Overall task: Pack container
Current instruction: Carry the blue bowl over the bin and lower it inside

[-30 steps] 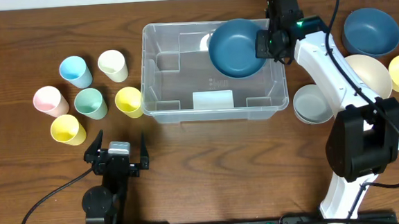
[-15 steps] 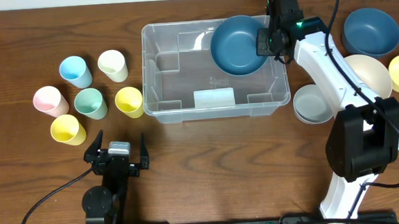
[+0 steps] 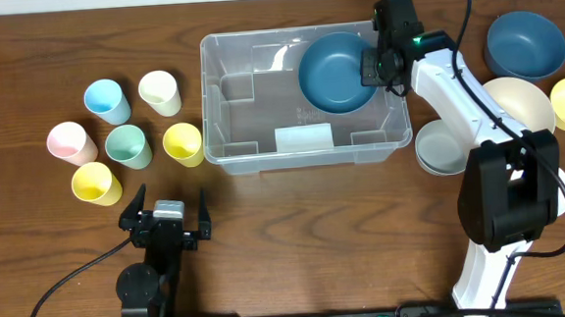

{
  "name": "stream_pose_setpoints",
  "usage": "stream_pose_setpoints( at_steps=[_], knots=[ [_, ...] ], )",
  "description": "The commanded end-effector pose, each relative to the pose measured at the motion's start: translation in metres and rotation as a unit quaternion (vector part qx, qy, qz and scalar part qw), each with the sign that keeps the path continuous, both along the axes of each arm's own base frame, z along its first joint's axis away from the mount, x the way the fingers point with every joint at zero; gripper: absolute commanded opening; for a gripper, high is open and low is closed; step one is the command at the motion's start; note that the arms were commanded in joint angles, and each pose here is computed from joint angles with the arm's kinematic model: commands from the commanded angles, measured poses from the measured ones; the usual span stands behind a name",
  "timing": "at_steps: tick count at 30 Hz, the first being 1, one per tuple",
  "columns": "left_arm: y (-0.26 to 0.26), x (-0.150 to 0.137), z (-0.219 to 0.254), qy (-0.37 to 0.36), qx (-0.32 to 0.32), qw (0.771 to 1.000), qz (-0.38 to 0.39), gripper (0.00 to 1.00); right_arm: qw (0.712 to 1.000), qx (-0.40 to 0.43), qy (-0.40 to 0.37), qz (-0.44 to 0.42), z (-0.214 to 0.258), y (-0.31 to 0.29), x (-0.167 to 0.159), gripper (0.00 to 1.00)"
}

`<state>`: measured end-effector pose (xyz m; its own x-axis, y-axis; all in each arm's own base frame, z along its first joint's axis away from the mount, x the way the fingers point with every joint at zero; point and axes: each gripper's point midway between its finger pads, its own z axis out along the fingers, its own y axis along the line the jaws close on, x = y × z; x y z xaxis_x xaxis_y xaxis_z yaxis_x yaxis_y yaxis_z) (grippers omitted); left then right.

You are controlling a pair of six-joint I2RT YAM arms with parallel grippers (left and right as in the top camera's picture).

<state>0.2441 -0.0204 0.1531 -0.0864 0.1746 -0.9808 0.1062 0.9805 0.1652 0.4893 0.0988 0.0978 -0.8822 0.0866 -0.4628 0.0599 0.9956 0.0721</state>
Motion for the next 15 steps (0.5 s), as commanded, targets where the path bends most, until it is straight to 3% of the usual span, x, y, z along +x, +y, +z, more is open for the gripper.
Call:
stream_pose_setpoints(
  at_steps=[1,15],
  knots=[
    [-0.001,-0.001,-0.015,0.023,0.002,1.000,-0.005,0.98,1.000,-0.005,-0.002,0.000,-0.003,-0.001,0.002,0.01],
    [-0.001,-0.001,-0.015,0.023,0.002,1.000,-0.005,0.98,1.000,-0.008,0.005,0.002,-0.018,0.000,0.006,0.01]
  ],
)
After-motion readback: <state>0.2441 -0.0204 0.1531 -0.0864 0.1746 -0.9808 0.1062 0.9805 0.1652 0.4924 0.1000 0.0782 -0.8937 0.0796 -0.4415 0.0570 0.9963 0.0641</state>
